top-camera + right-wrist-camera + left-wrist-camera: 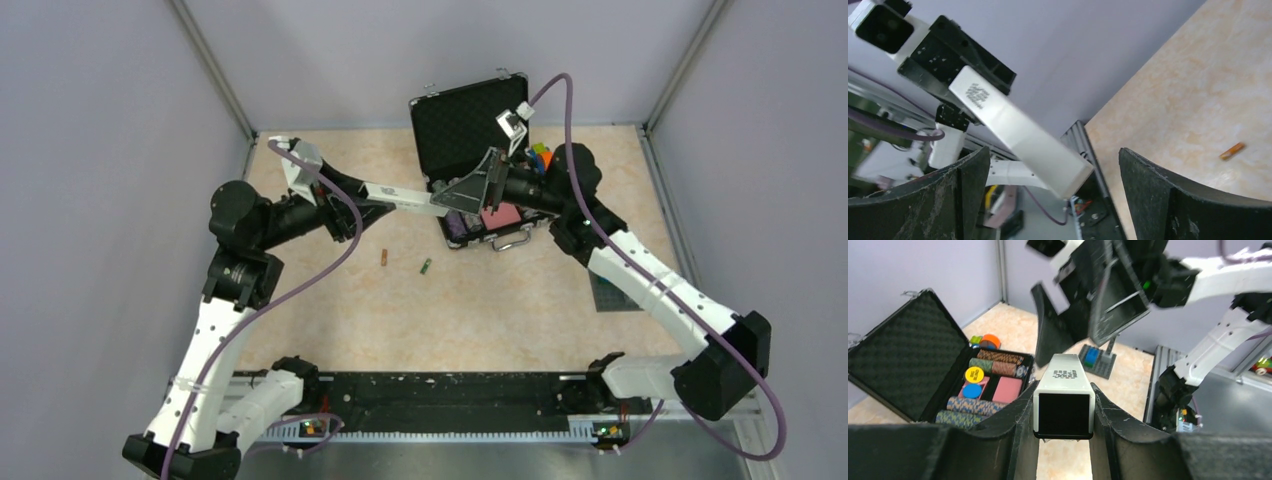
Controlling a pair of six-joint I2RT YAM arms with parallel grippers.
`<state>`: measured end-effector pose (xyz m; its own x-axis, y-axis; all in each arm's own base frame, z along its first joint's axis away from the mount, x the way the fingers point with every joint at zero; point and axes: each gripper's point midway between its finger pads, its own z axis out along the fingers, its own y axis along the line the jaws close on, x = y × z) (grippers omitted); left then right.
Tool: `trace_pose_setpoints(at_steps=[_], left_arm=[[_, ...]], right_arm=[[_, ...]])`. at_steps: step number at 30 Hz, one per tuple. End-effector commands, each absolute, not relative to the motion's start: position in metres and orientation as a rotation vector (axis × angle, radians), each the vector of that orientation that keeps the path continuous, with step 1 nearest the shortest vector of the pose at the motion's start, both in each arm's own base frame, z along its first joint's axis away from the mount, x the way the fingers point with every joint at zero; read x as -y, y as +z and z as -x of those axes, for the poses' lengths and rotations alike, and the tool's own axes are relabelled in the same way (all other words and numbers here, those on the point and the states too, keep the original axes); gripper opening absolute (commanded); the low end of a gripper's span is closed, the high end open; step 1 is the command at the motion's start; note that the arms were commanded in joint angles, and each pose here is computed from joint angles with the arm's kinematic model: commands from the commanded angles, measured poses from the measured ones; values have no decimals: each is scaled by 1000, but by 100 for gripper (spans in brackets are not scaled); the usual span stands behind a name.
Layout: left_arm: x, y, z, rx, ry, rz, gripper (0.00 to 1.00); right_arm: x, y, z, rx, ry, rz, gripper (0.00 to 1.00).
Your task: Load the batteries into the remote control
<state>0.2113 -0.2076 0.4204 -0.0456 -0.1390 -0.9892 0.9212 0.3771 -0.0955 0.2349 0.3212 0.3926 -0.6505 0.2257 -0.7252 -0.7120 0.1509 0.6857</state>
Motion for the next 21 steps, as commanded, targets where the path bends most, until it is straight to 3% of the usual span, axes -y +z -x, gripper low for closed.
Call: trace_pose_setpoints(at_steps=[1,8,13,21], left_arm=[[210,470,-196,-1178,-1094,-783,0],[218,467,-188,-1181,-1215,-894,0],[216,473,-196,-1164,-1301,-915,0],[217,478,-204,-1162,-1377,-960,0]], right_arm=[[-322,424,-239,-1635,1870,210,96],[-322,435,-232,-1596,2076,129,95],[-319,437,-225,-1545,2262,46,85],[-319,446,-227,-1517,2281,44,76]])
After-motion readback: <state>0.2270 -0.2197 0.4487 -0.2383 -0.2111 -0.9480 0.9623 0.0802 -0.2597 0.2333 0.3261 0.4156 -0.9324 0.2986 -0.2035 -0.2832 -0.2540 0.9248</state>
